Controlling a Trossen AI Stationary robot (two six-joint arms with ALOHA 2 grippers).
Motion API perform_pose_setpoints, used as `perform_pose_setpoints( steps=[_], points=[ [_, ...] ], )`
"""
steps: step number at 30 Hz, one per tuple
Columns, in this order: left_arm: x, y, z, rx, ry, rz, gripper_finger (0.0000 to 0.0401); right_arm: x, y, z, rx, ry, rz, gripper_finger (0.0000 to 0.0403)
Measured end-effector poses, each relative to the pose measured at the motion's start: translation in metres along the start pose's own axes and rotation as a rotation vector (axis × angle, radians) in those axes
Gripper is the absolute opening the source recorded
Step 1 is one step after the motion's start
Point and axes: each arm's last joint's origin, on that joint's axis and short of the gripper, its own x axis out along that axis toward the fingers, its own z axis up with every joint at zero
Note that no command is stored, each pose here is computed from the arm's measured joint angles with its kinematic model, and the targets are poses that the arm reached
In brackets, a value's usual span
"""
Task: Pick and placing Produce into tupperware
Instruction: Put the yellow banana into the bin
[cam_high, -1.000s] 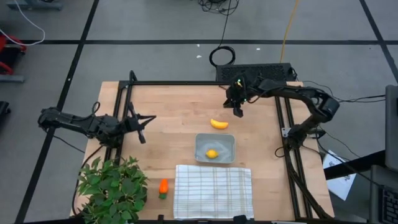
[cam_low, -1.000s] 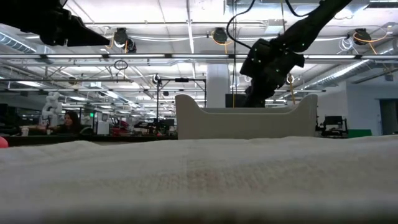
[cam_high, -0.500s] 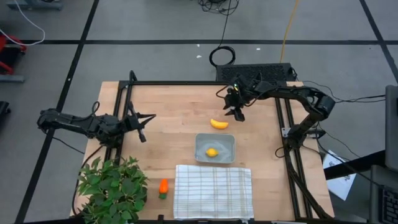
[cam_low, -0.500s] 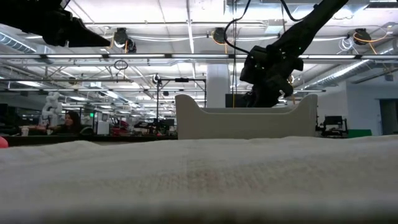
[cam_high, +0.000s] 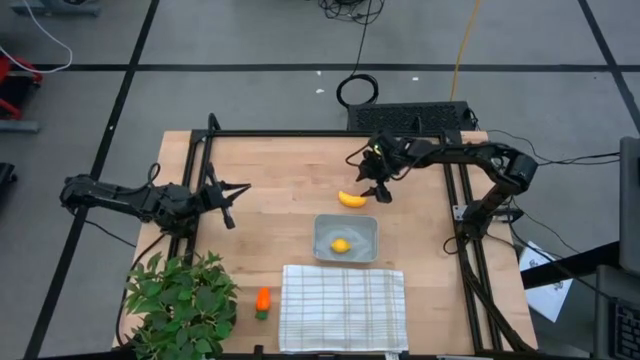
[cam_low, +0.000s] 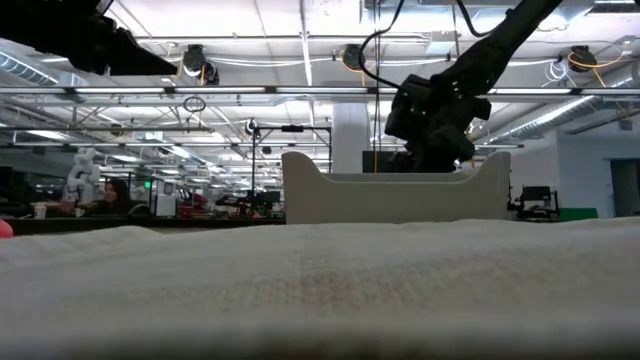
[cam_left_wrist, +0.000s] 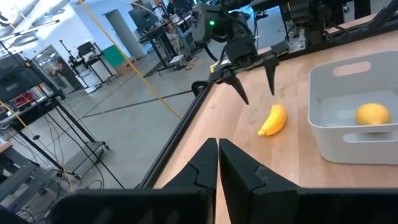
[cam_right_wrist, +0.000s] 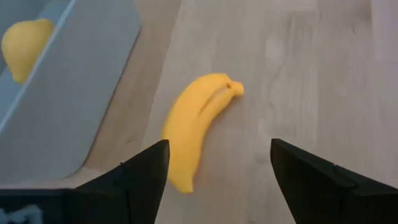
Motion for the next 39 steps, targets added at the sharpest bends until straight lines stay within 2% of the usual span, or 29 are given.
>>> perform_pose_setpoints(
  steps=[12, 18, 24, 39],
  points=[
    [0.000, 0.000, 0.000, -0.008, 0.000, 0.000, 0.0006, 0.014, 0.014, -0.004, -0.037, -0.034, 0.009, 0.0268],
    [0.000, 0.000, 0.000, -0.009, -0.001, -0.002, 0.0015, 0.018, 0.018, -0.006, -0.054, -0.049, 0.006, 0.0268],
    [0.000, -0.002, 0.001, -0.012, -0.028, -0.082, 0.0023, 0.023, 0.023, -0.013, -0.075, -0.028, -0.006, 0.0268],
    [0.000, -0.003, 0.001, -0.001, -0.037, -0.110, 0.0024, 0.026, 0.027, -0.012, -0.080, -0.033, -0.001, 0.0267]
  ],
)
